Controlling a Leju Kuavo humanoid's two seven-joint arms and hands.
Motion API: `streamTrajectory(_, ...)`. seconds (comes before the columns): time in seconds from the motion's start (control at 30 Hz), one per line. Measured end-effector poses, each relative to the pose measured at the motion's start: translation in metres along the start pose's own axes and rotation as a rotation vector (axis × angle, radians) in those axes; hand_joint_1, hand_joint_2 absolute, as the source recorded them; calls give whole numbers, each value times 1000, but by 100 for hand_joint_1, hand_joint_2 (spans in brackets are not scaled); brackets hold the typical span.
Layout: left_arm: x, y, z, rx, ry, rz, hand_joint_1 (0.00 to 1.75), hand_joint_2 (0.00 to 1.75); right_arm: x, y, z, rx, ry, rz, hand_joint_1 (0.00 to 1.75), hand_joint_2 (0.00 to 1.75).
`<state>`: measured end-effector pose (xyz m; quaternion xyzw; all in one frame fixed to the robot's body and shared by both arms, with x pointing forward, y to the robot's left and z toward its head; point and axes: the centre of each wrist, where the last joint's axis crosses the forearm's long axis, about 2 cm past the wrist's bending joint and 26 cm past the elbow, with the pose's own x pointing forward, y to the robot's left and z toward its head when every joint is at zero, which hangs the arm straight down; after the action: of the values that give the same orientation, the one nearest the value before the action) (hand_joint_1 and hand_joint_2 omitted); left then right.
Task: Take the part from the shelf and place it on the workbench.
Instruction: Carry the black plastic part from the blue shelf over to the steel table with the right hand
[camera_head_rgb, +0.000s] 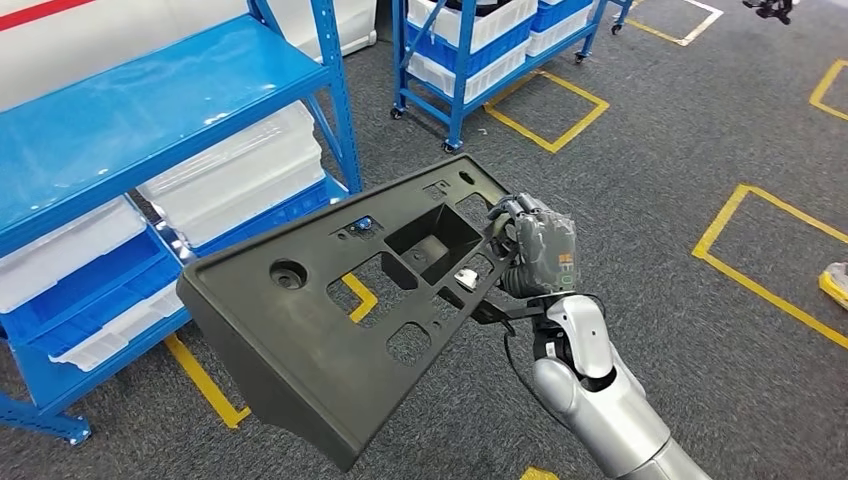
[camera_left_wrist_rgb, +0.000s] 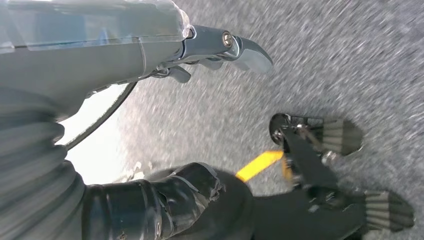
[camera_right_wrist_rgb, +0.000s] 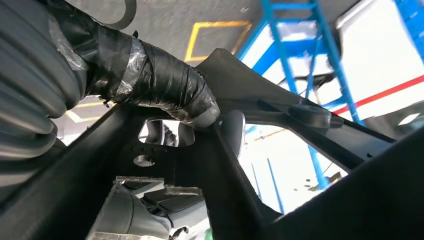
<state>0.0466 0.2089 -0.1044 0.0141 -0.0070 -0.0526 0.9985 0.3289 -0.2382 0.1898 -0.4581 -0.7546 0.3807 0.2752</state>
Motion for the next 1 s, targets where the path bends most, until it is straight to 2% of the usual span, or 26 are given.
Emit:
streamTrajectory(0.27,4,1,0,2,-21,1,0,175,-18,-7,7,14,9,38,175,175)
streamTrajectory(1.0,4,1,0,11,-17,-6,0,175,-25,-15,9,-12,4,75,175,175)
